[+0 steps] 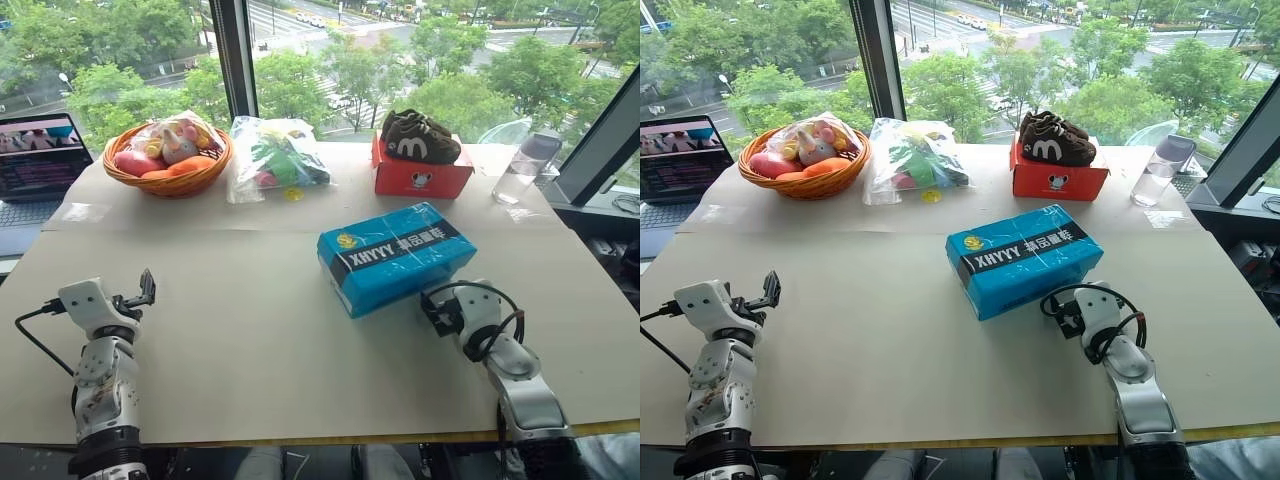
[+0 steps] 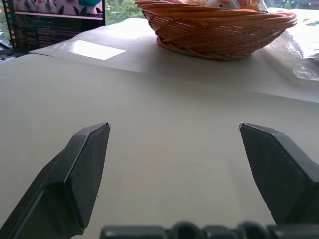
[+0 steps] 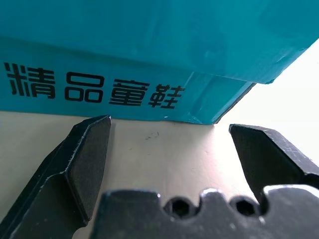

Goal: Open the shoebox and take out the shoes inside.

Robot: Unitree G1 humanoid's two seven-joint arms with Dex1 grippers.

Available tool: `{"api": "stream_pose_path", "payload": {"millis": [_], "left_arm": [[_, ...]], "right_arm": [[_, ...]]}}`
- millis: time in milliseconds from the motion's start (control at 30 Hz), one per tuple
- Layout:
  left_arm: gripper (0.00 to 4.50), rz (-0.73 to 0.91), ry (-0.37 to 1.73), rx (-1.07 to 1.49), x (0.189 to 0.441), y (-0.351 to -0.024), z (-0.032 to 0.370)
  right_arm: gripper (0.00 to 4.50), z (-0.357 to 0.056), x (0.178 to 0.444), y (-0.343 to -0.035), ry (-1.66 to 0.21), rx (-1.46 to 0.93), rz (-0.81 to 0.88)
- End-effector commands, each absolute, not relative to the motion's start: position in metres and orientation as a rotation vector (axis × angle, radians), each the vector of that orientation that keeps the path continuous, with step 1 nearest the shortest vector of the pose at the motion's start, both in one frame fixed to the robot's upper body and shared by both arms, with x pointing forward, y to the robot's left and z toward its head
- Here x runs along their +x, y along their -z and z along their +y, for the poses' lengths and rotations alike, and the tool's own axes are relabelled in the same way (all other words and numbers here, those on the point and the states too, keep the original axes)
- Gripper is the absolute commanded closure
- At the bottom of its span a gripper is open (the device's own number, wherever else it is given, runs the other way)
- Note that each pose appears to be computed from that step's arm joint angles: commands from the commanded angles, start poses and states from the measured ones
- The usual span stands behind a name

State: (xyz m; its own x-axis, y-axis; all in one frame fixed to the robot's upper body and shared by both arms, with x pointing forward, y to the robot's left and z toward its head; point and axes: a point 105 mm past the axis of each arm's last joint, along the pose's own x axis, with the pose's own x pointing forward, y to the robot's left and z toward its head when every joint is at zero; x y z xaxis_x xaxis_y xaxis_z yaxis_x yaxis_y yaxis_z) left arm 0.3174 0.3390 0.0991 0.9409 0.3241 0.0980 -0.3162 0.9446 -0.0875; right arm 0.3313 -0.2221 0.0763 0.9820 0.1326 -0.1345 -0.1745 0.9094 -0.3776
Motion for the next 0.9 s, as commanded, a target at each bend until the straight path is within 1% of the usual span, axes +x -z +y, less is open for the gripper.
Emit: {"api": "stream_pose_path", "payload": {"millis": [33,100,233,267,333,367,433,467,500,533,567,600,633,667,733,767,800,833,900], "left_arm": [[0.04,-0.148,-0.331,-0.069,0.318,-0.108,0.341],[0.04,-0.139,-0.34,-0.063,0.319,-0.106,0.342],[0.04,-0.133,-0.272,-0.047,0.321,-0.109,0.339],[0.04,-0.129,-0.23,-0.048,0.321,-0.11,0.336],[0.04,-0.102,-0.082,-0.011,0.319,-0.115,0.326],[0.04,-0.076,0.032,0.007,0.316,-0.116,0.316],[0.57,-0.037,0.215,0.062,0.308,-0.118,0.296],[0.73,-0.013,0.298,0.095,0.302,-0.118,0.286],[1.06,0.037,0.432,0.173,0.292,-0.118,0.271],[1.49,0.079,0.526,0.221,0.283,-0.116,0.259],[1.88,0.129,0.623,0.263,0.274,-0.113,0.249],[2.06,0.163,0.695,0.286,0.266,-0.114,0.243],[2.51,0.172,0.737,0.281,0.262,-0.117,0.238],[2.76,0.177,0.763,0.276,0.26,-0.12,0.235],[3.56,0.18,0.795,0.268,0.258,-0.123,0.229],[3.89,0.18,0.806,0.265,0.258,-0.124,0.225],[4.13,0.176,0.815,0.262,0.259,-0.125,0.221],[4.5,0.168,0.82,0.261,0.261,-0.125,0.216],[4.5,0.155,0.843,0.259,0.265,-0.124,0.205]], "right_arm": [[0.0,-0.243,0.326,-0.061,-0.099,-0.426,0.183],[0.0,-0.243,0.327,-0.061,-0.096,-0.427,0.183],[0.0,-0.255,0.327,-0.066,-0.057,-0.414,0.181],[0.0,-0.259,0.328,-0.068,-0.046,-0.418,0.18],[0.0,-0.272,0.33,-0.075,-0.022,-0.448,0.181],[0.0,-0.28,0.331,-0.08,-0.004,-0.461,0.181],[0.0,-0.29,0.334,-0.089,0.018,-0.463,0.174],[0.0,-0.294,0.335,-0.093,0.027,-0.454,0.173],[0.0,-0.3,0.339,-0.102,0.03,-0.458,0.168],[0.0,-0.305,0.341,-0.109,0.032,-0.462,0.166],[0.25,-0.31,0.345,-0.117,0.029,-0.478,0.162],[0.5,-0.314,0.349,-0.127,0.018,-0.499,0.158],[0.64,-0.315,0.353,-0.135,0.003,-0.507,0.153],[0.9,-0.316,0.355,-0.143,-0.007,-0.522,0.144],[1.73,-0.32,0.36,-0.15,-0.014,-0.546,0.15],[2.05,-0.322,0.362,-0.152,-0.014,-0.561,0.159],[2.25,-0.324,0.363,-0.152,-0.015,-0.574,0.17],[2.82,-0.326,0.366,-0.153,-0.016,-0.597,0.179],[3.45,-0.332,0.371,-0.154,0.001,-0.632,0.203]]}}
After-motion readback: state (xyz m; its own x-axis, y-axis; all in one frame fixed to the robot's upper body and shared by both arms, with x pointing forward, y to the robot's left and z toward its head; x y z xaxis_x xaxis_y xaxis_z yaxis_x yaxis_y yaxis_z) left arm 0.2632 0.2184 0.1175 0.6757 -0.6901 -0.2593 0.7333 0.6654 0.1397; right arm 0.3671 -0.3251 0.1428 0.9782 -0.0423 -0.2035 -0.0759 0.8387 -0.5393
